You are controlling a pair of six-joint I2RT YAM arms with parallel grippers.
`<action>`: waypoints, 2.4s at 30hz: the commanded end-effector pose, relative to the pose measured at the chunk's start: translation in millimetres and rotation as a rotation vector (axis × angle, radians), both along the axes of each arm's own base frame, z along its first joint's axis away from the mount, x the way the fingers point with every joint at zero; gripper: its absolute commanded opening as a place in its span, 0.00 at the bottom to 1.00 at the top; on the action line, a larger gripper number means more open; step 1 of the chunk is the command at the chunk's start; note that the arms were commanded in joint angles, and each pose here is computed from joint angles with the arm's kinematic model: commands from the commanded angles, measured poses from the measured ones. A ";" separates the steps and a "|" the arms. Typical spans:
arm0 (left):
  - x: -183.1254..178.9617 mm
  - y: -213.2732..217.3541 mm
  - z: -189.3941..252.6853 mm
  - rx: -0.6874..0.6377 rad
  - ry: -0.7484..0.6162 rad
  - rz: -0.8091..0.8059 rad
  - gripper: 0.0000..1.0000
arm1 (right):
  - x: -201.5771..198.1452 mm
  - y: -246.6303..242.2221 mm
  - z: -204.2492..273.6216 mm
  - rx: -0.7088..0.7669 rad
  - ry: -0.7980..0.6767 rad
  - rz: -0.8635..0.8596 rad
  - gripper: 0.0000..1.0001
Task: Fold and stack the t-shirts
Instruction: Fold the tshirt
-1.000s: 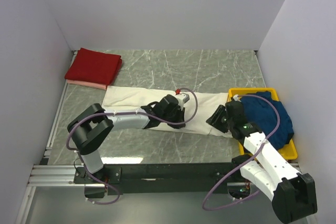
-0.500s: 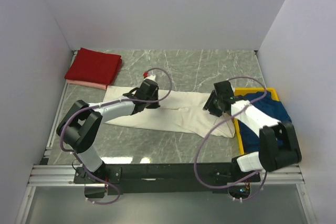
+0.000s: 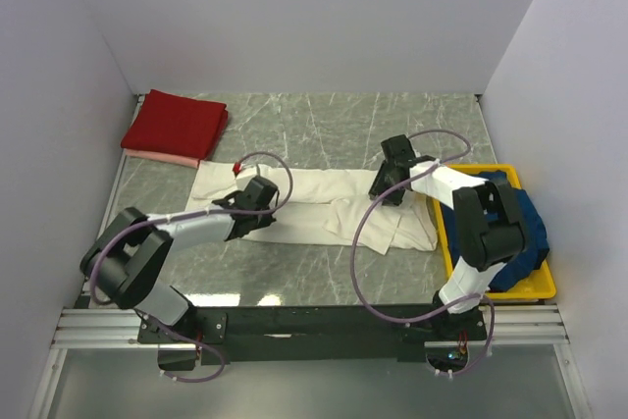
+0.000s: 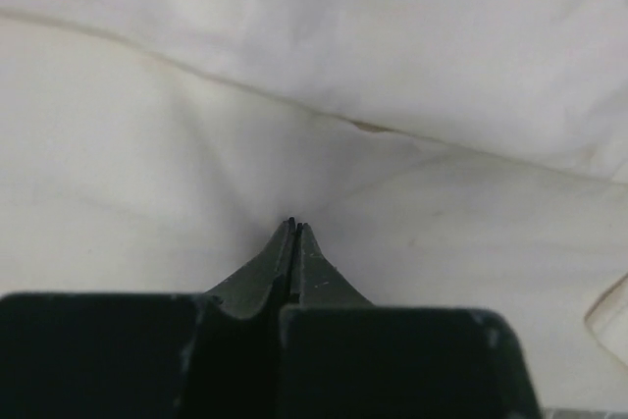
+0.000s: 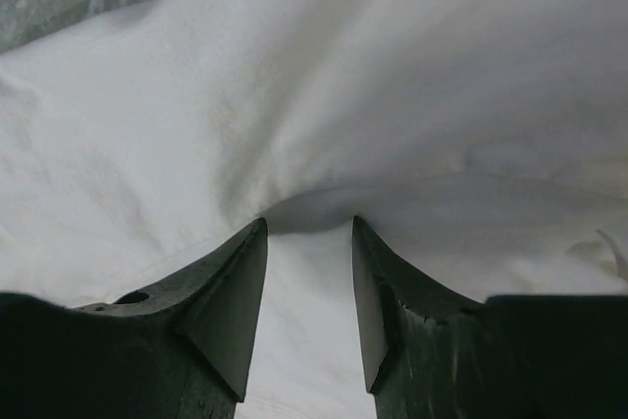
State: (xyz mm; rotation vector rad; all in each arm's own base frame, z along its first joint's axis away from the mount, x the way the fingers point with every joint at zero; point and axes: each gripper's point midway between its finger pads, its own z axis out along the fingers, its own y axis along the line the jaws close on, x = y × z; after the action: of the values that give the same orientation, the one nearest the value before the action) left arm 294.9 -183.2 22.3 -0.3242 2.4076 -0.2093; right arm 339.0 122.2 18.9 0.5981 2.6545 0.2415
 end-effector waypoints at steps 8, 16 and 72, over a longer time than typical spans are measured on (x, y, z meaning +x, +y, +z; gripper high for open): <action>-64.2 2.2 -11.0 -0.164 0.085 0.103 0.01 | 34.0 18.5 -12.6 -0.097 0.084 0.106 0.47; -107.1 -47.2 -0.4 -0.358 0.125 0.074 0.01 | 71.4 31.5 1.9 -0.119 0.071 0.154 0.47; 223.7 -181.3 24.6 0.010 -0.177 -0.878 0.49 | 91.9 -39.1 8.5 -0.085 0.017 -0.056 0.28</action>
State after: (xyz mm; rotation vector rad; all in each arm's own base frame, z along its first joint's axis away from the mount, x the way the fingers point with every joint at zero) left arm 508.6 -354.2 34.2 0.7296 2.2720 -0.5100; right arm 408.3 89.4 19.5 0.6595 2.6730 0.1457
